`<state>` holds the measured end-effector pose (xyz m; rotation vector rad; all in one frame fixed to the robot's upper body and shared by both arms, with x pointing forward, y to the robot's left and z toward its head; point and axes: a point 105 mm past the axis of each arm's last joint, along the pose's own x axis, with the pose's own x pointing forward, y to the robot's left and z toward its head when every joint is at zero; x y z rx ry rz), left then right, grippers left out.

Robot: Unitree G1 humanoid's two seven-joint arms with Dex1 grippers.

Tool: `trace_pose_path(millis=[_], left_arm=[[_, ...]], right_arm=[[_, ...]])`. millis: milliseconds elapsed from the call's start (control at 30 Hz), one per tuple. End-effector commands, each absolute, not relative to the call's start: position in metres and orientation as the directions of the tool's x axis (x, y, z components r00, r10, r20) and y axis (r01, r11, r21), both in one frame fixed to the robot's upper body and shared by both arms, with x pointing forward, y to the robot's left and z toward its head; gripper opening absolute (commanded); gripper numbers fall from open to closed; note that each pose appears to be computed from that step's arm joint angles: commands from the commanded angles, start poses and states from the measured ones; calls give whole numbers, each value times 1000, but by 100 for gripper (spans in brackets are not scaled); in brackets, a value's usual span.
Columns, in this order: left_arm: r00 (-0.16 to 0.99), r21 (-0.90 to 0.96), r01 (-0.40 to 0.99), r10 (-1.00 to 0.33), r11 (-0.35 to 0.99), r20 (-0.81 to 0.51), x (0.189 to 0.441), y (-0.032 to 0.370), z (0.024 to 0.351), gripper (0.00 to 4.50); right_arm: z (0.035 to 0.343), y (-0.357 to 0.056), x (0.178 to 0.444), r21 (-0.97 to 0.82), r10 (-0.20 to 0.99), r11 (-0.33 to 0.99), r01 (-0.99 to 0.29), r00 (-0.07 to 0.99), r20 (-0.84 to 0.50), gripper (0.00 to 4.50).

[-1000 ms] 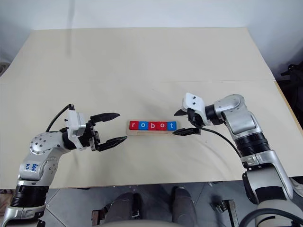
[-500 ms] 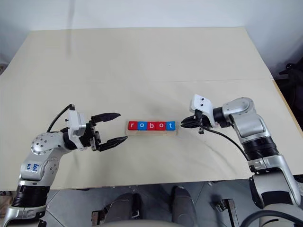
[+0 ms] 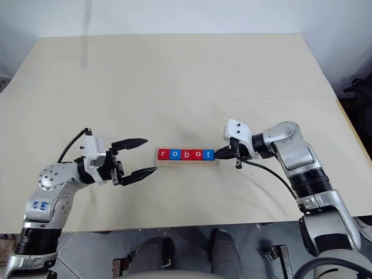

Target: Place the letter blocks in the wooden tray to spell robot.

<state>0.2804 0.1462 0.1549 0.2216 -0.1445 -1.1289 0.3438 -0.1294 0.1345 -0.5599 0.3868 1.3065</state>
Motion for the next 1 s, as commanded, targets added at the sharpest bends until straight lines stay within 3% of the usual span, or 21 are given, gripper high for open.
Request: trace_pose_path(millis=[33, 300, 400, 600, 767, 1000], left_arm=[[417, 290, 868, -909, 404, 16, 278, 145, 164, 450], [424, 308, 866, -905, 395, -31, 278, 153, 160, 450], [431, 302, 867, -901, 398, -52, 276, 162, 159, 450], [481, 287, 853, -870, 436, -110, 275, 188, 158, 450], [512, 308, 838, -846, 451, -152, 276, 199, 157, 450], [537, 305, 824, -829, 477, -155, 277, 209, 160, 450]], right_arm=[[147, -120, 343, -213, 807, 135, -968, 233, -543, 7], [157, -151, 336, -245, 812, 189, -951, 292, -505, 7], [160, -167, 325, -228, 836, 212, -950, 298, -461, 63], [164, -199, 290, -259, 881, 238, -936, 320, -349, 266], [169, -212, 284, -271, 866, 337, -902, 410, -286, 434], [161, -212, 269, -256, 854, 416, -873, 472, -221, 447]])
